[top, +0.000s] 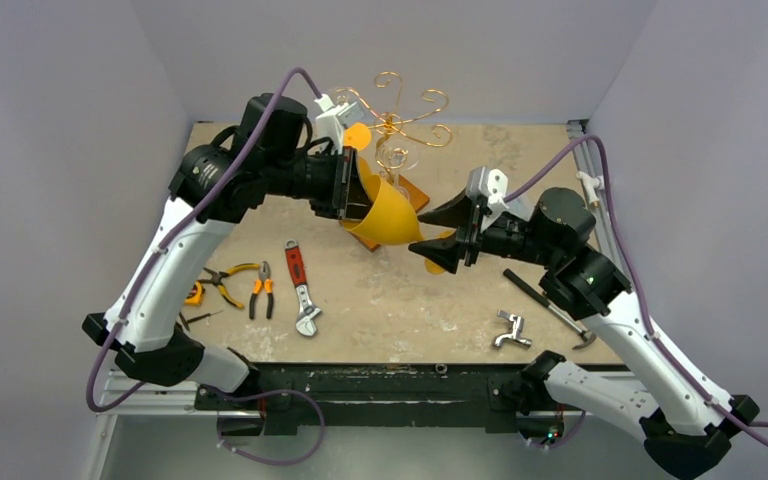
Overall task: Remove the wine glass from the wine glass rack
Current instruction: Place the wine glass at the center of the board.
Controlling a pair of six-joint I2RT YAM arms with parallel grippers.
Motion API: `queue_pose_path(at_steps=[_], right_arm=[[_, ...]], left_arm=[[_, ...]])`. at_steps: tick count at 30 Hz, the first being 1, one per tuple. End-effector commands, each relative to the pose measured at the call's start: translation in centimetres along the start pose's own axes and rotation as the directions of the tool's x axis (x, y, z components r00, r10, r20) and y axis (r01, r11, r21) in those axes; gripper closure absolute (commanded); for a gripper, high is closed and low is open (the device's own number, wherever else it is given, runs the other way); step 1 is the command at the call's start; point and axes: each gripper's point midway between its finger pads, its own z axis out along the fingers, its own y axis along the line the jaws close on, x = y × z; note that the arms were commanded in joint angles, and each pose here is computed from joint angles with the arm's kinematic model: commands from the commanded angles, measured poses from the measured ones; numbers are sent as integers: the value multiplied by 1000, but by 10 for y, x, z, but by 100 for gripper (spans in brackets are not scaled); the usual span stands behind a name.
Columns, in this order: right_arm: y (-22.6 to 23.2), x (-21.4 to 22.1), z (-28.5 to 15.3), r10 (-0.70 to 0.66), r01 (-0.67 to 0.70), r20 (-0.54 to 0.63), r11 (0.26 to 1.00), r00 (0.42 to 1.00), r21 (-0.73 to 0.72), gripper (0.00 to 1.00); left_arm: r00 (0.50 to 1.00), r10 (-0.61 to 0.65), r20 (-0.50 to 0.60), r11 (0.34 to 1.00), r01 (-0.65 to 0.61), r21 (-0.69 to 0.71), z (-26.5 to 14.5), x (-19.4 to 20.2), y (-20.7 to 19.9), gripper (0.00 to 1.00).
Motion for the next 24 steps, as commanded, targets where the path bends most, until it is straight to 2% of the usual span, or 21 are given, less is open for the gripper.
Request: queue_pose_path(at_steps=[1,10,18,24], right_arm=[[-2,-23,-3,39,-41,60,999,997,34,45],[-3,-19,-11,109,-113,59,990,992,81,38],[-3,-28,-3,348,-356,95,930,933,89,34],[-14,-40,-9,434,-461,176,873,884,161,31]], left_arm=[[998,26,57,997,-30,68,-16,-6,-22,100],[998,1,61,999,2,-40,-17,3,1,100],[993,-44,108,973,67,-219,-25,3,31,100],[968,166,186,961,-117,-249,-53,-8,28,100]])
